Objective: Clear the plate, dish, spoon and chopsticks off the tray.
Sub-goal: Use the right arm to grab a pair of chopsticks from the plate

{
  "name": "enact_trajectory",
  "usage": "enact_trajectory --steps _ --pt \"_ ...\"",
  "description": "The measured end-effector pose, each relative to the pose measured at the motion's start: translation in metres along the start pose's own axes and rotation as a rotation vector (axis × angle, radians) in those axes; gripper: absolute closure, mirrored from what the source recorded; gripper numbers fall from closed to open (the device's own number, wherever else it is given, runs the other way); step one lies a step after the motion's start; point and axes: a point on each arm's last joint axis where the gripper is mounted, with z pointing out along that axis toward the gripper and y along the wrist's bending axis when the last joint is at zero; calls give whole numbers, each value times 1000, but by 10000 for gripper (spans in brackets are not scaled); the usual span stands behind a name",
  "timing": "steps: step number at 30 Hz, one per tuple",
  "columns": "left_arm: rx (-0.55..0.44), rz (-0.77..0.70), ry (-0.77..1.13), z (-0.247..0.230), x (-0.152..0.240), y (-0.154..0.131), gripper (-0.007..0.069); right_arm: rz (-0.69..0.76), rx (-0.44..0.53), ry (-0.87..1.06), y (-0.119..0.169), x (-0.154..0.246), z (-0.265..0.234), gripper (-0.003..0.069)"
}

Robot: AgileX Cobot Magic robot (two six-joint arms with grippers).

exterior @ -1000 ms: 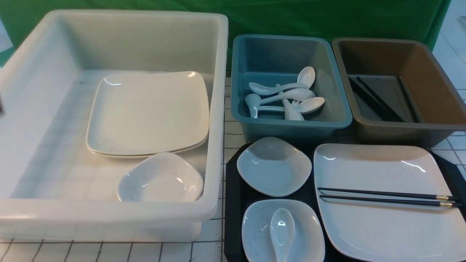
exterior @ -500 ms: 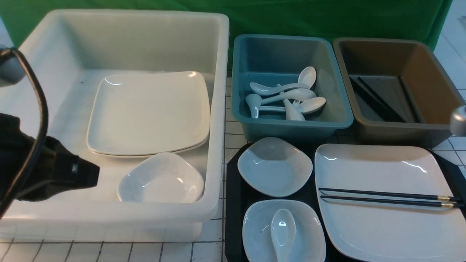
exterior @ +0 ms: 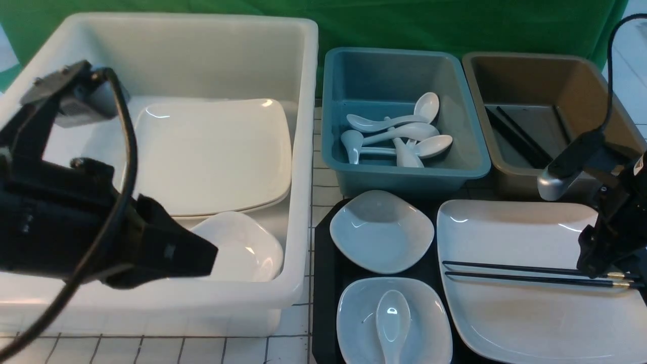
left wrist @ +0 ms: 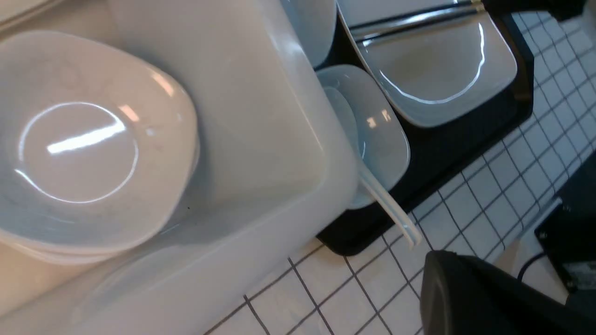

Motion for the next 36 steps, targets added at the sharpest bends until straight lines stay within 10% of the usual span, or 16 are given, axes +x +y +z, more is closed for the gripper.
enact_trajectory --steps 31,36 --pt "-8 322 297 97 -34 -60 629 -130 -57 172 -4 1 66 169" --pt "-13 327 296 97 -34 -60 629 -140 -62 196 -4 3 65 491"
